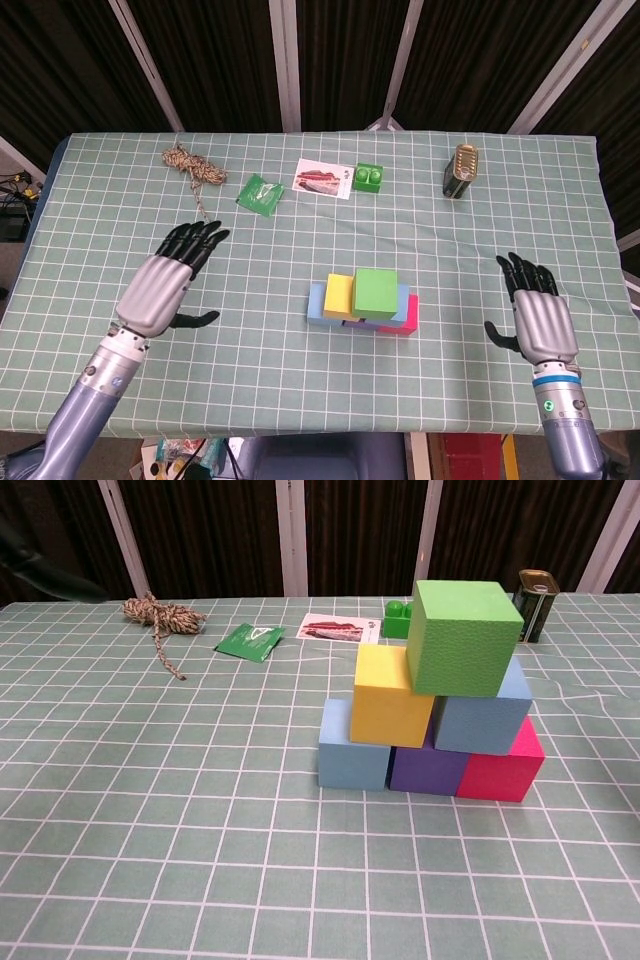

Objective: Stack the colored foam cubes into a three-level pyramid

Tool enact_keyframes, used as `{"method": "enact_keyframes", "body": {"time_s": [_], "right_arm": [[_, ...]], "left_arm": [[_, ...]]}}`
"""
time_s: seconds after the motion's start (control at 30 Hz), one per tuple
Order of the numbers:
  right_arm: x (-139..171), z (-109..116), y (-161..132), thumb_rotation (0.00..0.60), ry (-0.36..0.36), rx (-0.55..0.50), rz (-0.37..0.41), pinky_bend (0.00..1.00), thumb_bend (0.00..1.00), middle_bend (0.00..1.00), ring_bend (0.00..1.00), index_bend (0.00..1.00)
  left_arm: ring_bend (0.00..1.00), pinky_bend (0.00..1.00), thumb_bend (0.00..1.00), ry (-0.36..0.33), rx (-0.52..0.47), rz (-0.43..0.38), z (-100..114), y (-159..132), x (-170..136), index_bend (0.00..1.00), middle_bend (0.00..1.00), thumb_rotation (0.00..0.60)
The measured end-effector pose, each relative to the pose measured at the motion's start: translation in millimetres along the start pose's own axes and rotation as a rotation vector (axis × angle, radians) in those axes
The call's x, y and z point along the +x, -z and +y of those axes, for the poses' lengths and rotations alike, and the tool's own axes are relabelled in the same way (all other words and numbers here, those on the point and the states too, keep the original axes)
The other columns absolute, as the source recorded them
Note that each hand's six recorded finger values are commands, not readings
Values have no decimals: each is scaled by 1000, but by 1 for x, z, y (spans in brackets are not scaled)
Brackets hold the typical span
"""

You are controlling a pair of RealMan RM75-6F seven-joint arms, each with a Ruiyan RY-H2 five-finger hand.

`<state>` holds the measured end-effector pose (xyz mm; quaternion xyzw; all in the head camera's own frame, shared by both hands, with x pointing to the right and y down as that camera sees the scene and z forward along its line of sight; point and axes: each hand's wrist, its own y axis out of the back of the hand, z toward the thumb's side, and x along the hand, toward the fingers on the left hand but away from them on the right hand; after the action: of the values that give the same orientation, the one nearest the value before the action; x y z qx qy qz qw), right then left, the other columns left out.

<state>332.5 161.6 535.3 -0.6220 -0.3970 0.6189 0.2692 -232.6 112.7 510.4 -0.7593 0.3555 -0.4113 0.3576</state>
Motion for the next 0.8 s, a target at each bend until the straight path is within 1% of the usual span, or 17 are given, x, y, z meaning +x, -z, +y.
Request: {"method": "enact_keyframes", "body": {"time_s": [0.07,0.17,0.4,0.57,0.8], "right_arm": [[-1,2,1,600,4,-14,-3,0,311,0,0,0],[-2,3,2,600,4,-34,-7,0,310,0,0,0],[-6,5,7,600,1,-60,-18,0,311,0,0,0],[-7,5,8,600,-1,-68,-20,0,310,0,0,0],[-7,4,7,600,-7,-72,-17,0,311,0,0,0]], "left_arm": [[0,0,178,11,-11,-18,-5,-10,10,0,20,600],[0,0,208,31,-21,-32,-12,-21,24,0,19,600],[0,0,244,72,-9,-58,-31,-49,51,0,19,600],[0,0,244,94,-20,-60,-43,-62,60,0,19,600],[0,0,244,110,-34,-67,-53,-75,67,0,19,600]]}}
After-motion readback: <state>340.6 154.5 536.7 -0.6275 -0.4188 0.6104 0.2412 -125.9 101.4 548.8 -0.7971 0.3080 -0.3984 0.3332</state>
